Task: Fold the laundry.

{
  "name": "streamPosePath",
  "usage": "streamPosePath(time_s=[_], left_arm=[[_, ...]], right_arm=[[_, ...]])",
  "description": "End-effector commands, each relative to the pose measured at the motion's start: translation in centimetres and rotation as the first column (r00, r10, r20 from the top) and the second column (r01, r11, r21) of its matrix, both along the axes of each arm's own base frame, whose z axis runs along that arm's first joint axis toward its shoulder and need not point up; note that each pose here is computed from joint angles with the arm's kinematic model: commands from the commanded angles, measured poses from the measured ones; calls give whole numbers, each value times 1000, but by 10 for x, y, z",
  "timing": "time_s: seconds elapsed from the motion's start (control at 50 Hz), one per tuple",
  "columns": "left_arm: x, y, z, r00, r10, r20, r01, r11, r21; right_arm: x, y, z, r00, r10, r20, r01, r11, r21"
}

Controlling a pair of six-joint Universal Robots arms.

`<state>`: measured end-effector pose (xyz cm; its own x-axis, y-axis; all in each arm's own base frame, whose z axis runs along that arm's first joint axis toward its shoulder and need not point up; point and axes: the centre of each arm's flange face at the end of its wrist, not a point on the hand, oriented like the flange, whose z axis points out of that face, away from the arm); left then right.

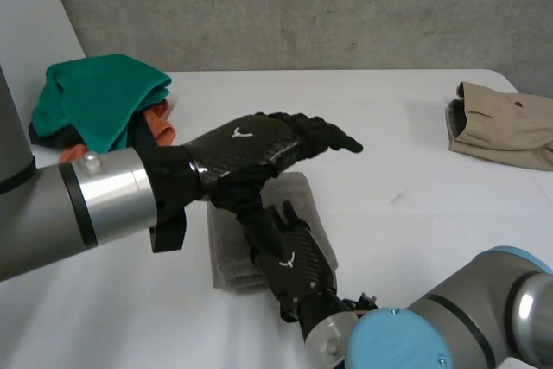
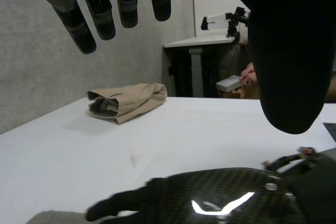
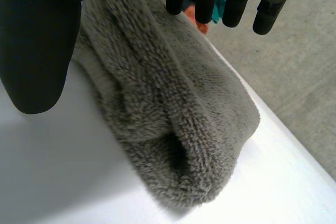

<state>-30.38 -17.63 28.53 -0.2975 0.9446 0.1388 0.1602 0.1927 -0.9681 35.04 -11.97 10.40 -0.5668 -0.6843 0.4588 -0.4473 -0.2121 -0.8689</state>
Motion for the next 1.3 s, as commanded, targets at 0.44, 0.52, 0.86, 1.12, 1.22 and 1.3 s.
streamPosePath(time_s=[0.44, 0.52, 0.86, 1.12, 1.22, 1.3], left_arm=[[0, -9, -7, 996, 81, -23, -82, 995, -60], [1, -12, -5, 996, 87, -33, -90, 994, -70], [6, -31, 43, 974, 153, -167, -180, 970, -163], [2, -40, 50, 952, 185, -244, -224, 964, -144], [-2, -39, 39, 957, 177, -230, -211, 969, -130], [-7, -38, 30, 960, 171, -221, -200, 973, -117]], right_arm=[[24, -42, -10, 998, -16, 62, 20, 998, -61], [27, -54, -4, 995, -12, 98, 20, 997, -77], [1, -198, 139, 900, -155, 408, 297, 902, -312], [-154, -350, 188, 764, -309, 566, 573, 727, -377], [-222, -401, 136, 780, -373, 503, 581, 730, -360], [-264, -424, 77, 804, -402, 438, 556, 768, -317]])
